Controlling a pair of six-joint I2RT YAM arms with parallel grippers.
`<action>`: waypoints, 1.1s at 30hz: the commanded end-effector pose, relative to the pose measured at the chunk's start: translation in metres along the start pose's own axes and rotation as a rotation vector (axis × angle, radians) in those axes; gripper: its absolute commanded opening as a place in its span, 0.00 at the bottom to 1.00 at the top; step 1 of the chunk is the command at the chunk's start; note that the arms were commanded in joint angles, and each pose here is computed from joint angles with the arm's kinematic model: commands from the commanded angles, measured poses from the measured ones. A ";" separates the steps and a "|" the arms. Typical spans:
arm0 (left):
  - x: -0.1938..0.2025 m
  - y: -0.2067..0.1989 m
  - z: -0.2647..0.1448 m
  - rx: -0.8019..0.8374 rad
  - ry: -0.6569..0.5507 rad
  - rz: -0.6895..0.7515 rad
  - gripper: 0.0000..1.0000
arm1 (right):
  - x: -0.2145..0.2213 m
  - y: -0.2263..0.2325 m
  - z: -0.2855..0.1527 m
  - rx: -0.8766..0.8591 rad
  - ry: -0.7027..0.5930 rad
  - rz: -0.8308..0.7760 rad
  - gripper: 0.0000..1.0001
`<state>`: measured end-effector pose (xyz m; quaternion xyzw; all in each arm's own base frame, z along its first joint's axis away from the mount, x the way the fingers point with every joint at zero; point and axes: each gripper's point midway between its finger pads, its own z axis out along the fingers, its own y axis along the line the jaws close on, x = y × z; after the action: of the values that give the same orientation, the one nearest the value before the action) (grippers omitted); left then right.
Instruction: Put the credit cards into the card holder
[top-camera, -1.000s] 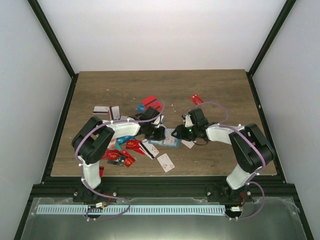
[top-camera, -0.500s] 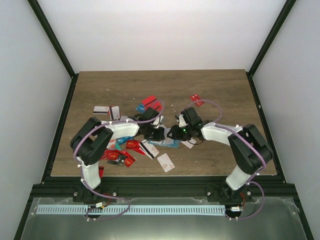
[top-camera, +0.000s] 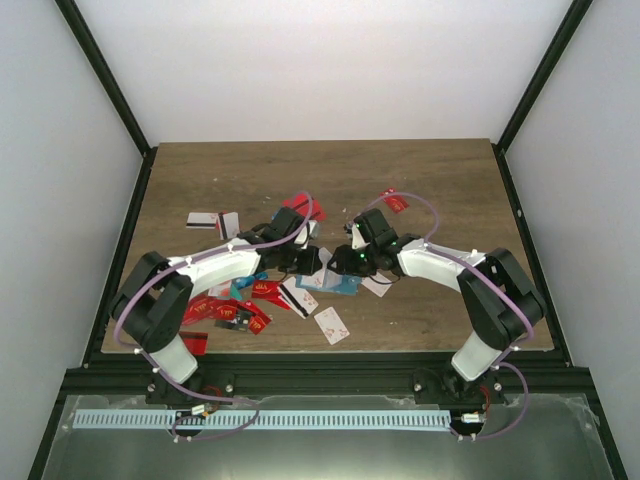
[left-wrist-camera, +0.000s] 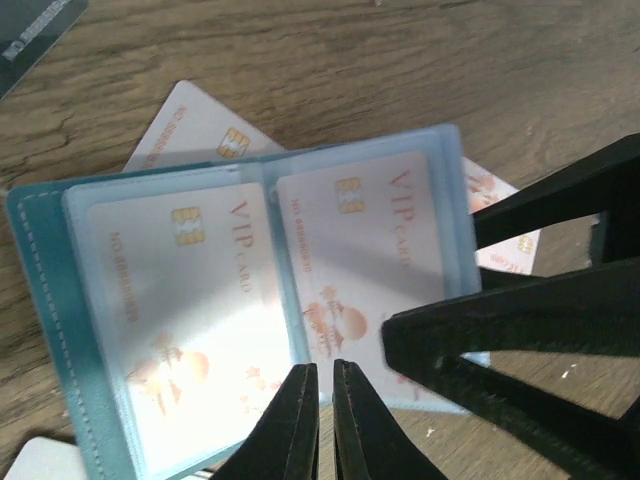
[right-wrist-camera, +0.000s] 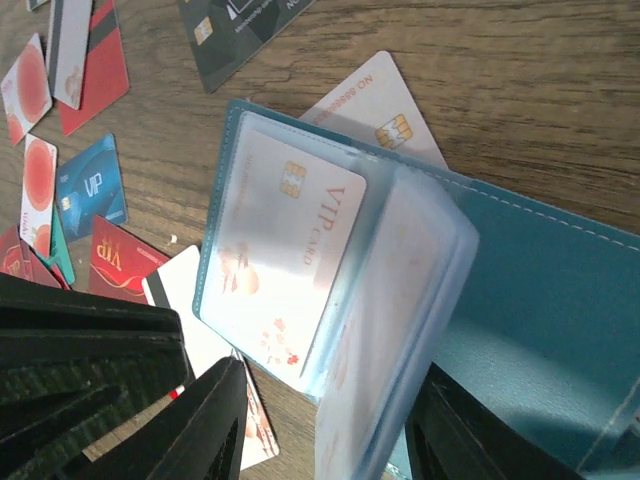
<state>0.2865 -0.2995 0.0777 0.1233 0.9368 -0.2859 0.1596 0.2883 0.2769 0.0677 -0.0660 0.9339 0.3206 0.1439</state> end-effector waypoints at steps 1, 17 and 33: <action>0.011 0.013 -0.002 -0.030 0.017 -0.005 0.08 | -0.008 0.010 -0.012 0.003 -0.042 -0.011 0.44; 0.013 0.021 -0.027 -0.026 -0.042 -0.018 0.08 | -0.012 0.036 -0.005 -0.107 -0.032 -0.025 0.34; 0.016 0.046 -0.056 -0.072 -0.143 -0.098 0.08 | -0.014 0.046 0.036 -0.087 0.024 -0.030 0.30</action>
<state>0.2702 -0.2364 0.0931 0.0709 0.9387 -0.2696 0.2030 0.2920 0.3267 0.0700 -0.0911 0.9209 0.3571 0.1271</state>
